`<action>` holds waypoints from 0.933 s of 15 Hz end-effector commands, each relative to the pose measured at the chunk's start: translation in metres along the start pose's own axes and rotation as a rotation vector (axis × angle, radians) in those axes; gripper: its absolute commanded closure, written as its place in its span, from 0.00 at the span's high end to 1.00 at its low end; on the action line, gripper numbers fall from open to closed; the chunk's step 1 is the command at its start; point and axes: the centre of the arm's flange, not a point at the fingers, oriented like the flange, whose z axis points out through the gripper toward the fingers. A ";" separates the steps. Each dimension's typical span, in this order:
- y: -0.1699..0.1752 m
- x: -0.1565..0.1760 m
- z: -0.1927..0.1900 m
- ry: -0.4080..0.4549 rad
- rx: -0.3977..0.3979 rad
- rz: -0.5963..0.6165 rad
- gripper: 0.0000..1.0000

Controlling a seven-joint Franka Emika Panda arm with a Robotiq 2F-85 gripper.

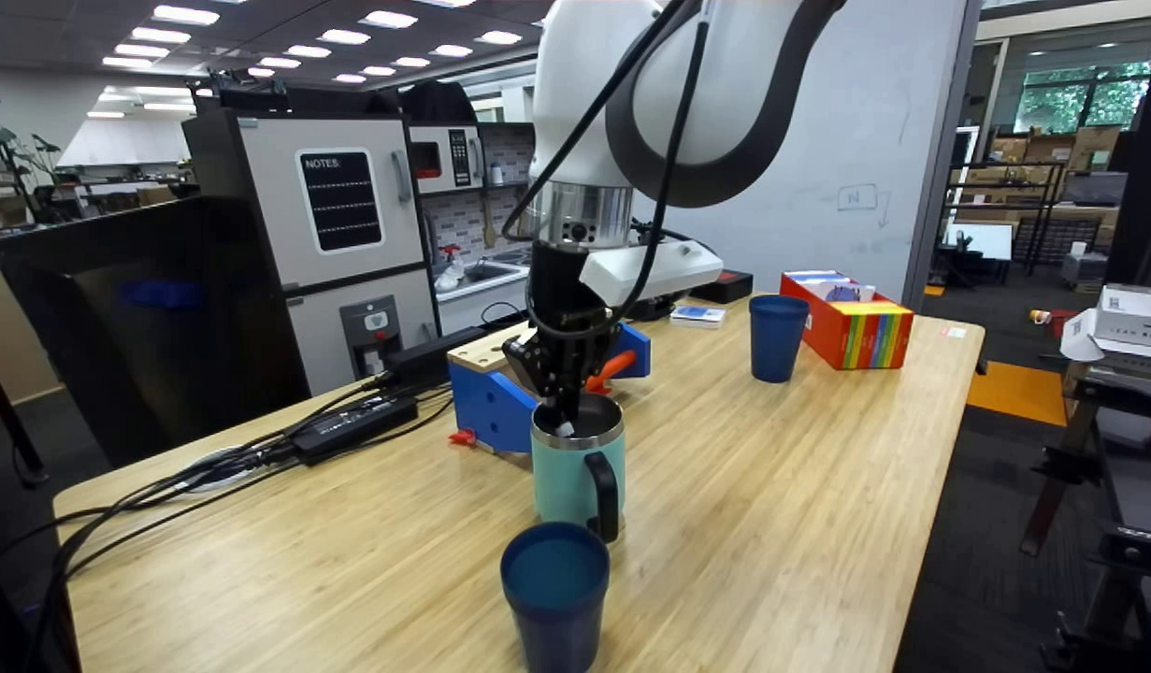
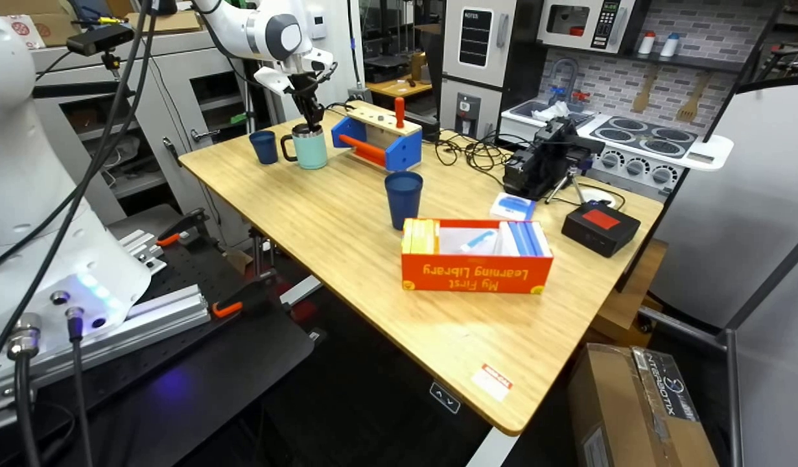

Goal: Remove the marker from the cup and put it on the table

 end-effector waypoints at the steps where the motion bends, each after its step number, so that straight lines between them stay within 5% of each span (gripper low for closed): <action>1: 0.000 0.000 0.000 0.000 0.000 0.000 0.19; 4: 0.000 0.000 0.000 0.000 0.000 0.000 0.19; 5: 0.000 0.000 0.000 0.000 0.000 0.000 0.05; 14: -0.007 -0.030 -0.023 0.063 -0.048 0.011 0.05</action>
